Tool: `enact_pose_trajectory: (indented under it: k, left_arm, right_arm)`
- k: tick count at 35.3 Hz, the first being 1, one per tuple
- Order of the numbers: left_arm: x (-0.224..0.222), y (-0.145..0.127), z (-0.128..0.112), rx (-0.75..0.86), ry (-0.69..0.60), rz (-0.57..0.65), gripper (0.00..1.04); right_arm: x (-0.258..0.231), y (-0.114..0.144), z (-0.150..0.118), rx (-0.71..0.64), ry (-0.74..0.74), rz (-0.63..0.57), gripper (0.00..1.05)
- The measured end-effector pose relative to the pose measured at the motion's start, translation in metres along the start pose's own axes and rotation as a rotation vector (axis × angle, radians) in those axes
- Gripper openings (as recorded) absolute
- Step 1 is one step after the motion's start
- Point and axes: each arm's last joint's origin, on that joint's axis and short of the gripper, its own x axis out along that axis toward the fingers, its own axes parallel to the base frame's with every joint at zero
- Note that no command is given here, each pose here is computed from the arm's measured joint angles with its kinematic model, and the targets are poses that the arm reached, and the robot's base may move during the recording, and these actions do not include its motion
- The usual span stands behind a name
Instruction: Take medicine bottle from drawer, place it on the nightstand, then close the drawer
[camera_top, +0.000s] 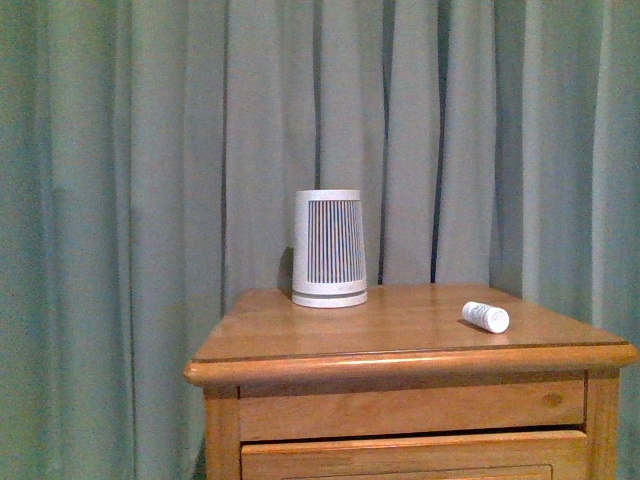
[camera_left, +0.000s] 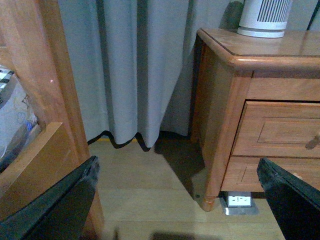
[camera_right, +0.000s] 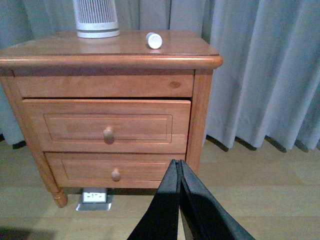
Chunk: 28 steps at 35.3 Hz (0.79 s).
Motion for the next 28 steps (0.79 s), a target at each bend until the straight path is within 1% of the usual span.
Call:
enact_pose_trajectory:
  k: [2, 3, 8, 18, 28]
  left_arm:
    - [0.0000, 0.0000, 0.0000, 0.000, 0.000, -0.001, 0.98]
    - [0.0000, 0.0000, 0.0000, 0.000, 0.000, -0.001, 0.98]
    - [0.0000, 0.0000, 0.0000, 0.000, 0.000, -0.001, 0.98]
    - [0.0000, 0.0000, 0.0000, 0.000, 0.000, -0.001, 0.98]
    - [0.0000, 0.0000, 0.0000, 0.000, 0.000, -0.001, 0.98]
  right_arm:
    - [0.0000, 0.0000, 0.0000, 0.000, 0.000, 0.000, 0.03]
    - [0.0000, 0.0000, 0.0000, -0.001, 0.000, 0.000, 0.06]
    - [0.0000, 0.0000, 0.0000, -0.001, 0.000, 0.000, 0.39]
    - [0.0000, 0.0000, 0.0000, -0.001, 0.000, 0.000, 0.99]
    - [0.0000, 0.0000, 0.0000, -0.001, 0.000, 0.000, 0.98]
